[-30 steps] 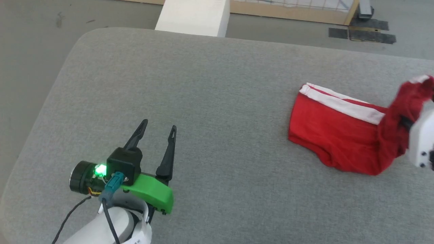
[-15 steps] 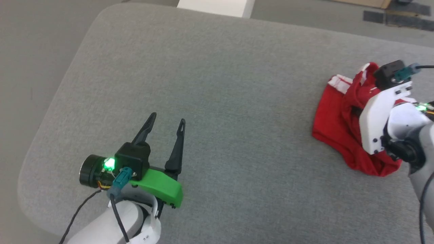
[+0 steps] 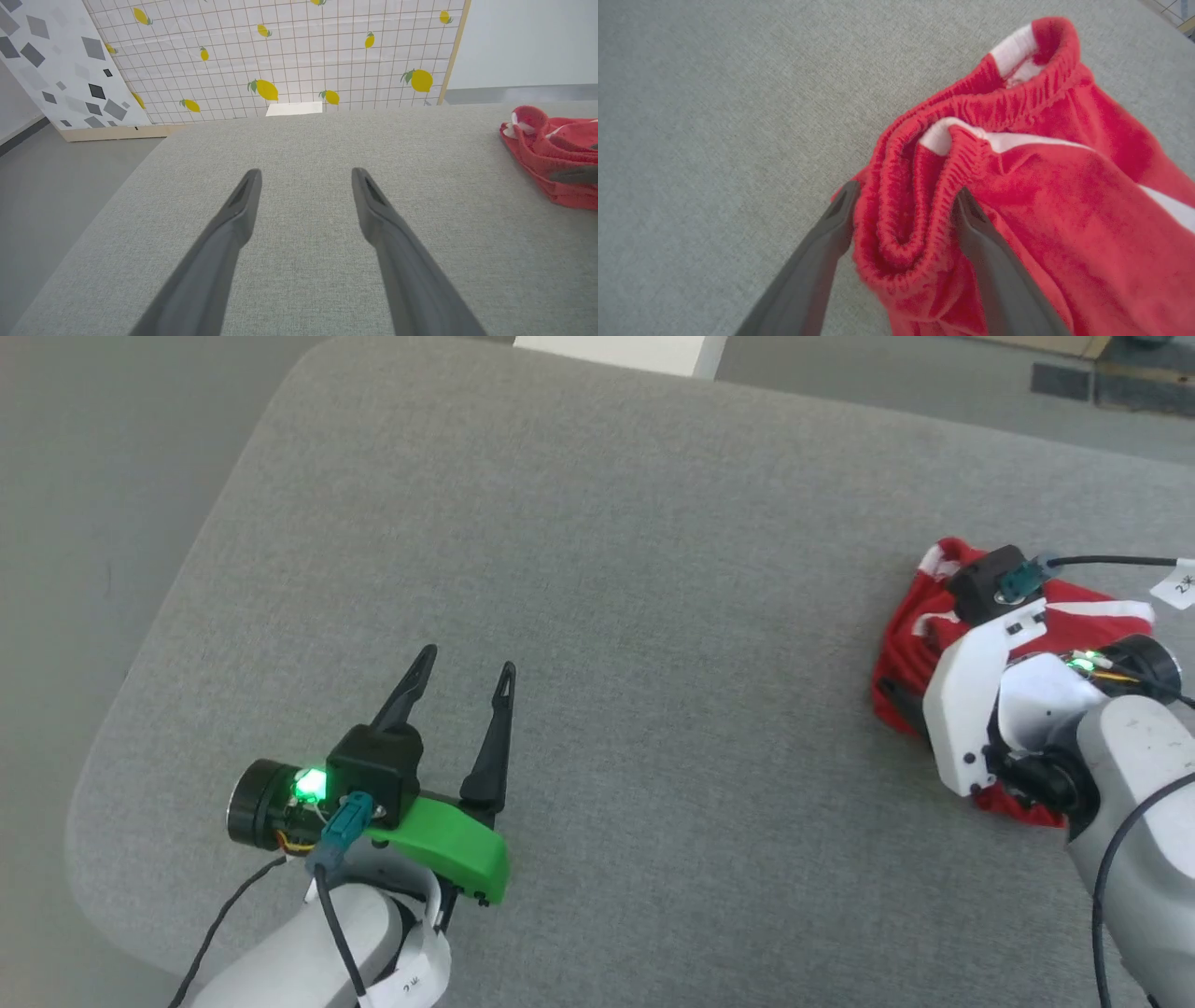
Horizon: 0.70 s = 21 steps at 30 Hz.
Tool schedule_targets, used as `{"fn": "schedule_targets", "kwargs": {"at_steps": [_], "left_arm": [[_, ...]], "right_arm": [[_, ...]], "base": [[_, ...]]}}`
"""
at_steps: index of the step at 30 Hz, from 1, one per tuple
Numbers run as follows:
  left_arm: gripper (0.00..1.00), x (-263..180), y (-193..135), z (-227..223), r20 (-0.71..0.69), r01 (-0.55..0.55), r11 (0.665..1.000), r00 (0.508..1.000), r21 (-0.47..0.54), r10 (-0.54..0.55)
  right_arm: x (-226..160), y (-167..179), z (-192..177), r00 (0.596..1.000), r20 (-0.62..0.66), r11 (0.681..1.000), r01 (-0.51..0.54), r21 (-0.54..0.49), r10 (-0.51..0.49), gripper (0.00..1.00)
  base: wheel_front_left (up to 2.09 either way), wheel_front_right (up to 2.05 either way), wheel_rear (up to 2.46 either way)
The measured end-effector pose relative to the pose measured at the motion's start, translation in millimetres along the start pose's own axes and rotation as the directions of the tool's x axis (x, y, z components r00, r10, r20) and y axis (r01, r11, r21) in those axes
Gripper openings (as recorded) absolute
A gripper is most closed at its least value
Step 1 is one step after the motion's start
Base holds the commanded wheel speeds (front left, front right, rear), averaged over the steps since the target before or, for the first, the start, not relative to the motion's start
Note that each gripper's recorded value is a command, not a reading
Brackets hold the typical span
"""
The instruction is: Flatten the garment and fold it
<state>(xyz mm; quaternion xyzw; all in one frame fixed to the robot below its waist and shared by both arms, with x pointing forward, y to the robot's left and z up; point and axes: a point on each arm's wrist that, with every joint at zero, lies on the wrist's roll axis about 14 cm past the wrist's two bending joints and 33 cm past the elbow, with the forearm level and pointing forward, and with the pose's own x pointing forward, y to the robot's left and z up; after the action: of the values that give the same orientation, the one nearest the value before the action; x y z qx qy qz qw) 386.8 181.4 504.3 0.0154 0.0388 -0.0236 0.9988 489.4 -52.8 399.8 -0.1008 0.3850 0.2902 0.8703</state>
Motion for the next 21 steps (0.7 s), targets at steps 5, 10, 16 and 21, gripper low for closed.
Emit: {"fn": "schedule_targets", "kwargs": {"at_steps": [5, 10, 16, 21], "left_arm": [[1.00, -1, -6, 9, 0.026, 0.022, 1.000, 0.999, 0.001, -0.022], [1.00, -2, -9, 24, 0.059, 0.034, 0.999, 0.998, -0.026, -0.032], [1.00, 2, -17, 42, 0.109, 0.063, 0.998, 0.992, -0.030, -0.060], [1.00, 7, -29, 48, 0.126, 0.102, 0.994, 0.987, -0.030, -0.098]], "right_arm": [[-18, 1, 16, 0.996, 0.091, 1.000, -0.003, 0.002, 0.003, 1.00], [-56, -14, 54, 0.956, 0.291, 0.999, 0.049, -0.024, -0.040, 1.00], [-129, -67, 83, 0.821, 0.541, 0.969, 0.242, -0.041, -0.182, 1.00], [-177, -103, 88, 0.669, 0.686, 0.935, 0.351, 0.047, -0.286, 1.00]], "base": [[0.00, 0.00, 0.00], [0.00, 0.00, 0.00], [0.00, 0.00, 0.00], [0.00, 0.00, 0.00]]}}
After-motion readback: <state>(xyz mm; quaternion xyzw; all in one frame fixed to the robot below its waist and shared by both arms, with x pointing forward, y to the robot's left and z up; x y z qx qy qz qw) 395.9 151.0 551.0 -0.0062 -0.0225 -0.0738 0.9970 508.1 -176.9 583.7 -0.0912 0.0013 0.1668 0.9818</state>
